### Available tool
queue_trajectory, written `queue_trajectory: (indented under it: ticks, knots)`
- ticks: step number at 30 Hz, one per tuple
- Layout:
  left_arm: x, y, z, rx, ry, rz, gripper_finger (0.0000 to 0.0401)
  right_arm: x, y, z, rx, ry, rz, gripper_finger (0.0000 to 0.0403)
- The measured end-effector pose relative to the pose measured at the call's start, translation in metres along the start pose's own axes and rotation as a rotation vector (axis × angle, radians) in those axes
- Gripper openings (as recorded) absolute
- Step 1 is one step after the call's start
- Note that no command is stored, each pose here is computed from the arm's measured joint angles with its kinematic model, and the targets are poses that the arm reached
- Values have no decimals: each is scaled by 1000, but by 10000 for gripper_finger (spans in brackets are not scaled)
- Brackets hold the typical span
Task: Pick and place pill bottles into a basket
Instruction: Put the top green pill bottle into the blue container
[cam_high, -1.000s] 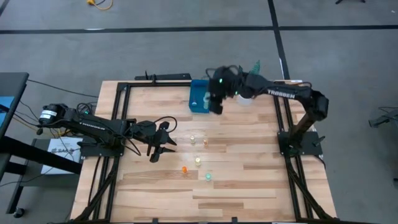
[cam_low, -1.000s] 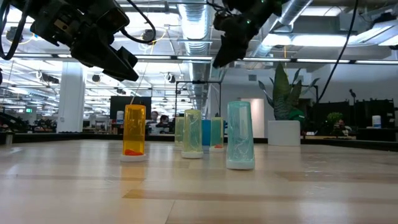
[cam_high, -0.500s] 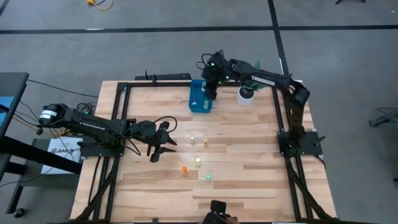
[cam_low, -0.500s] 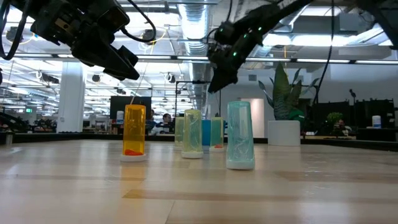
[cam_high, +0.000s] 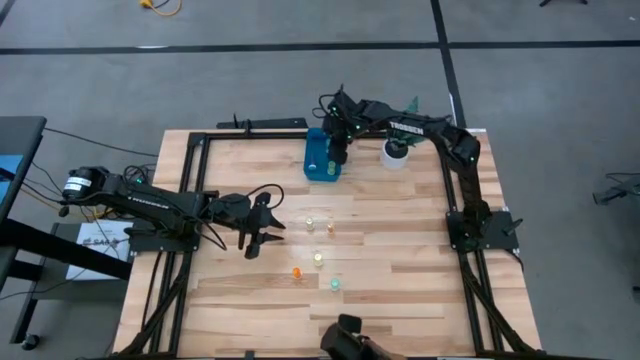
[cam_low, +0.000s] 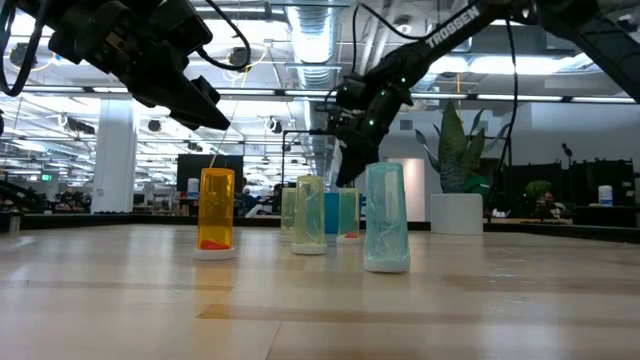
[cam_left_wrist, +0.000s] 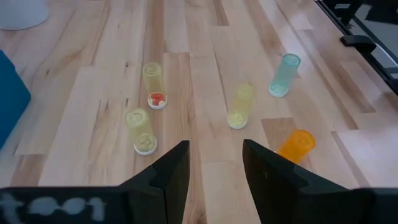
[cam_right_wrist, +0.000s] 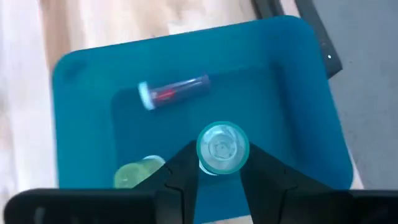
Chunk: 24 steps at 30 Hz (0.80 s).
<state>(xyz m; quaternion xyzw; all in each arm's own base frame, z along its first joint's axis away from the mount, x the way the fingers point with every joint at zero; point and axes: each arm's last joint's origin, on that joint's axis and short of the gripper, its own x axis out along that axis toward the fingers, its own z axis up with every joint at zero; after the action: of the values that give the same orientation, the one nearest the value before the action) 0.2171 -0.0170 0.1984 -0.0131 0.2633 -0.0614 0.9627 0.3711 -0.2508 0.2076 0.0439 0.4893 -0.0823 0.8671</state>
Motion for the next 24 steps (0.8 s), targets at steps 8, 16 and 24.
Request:
queue_trajectory:
  ticks: [8, 16, 24]
  knots:
    - [0, 0, 0, 0, 0, 0, 137, 8, -3, -5, 17, 20, 33, 98]
    - [0, 0, 0, 0, 0, 1, 137, 9, 0, -6, 30, 35, 46, 98]
    - [0, 0, 0, 0, 0, 1, 137, 11, 1, -12, 53, 73, 56, 98]
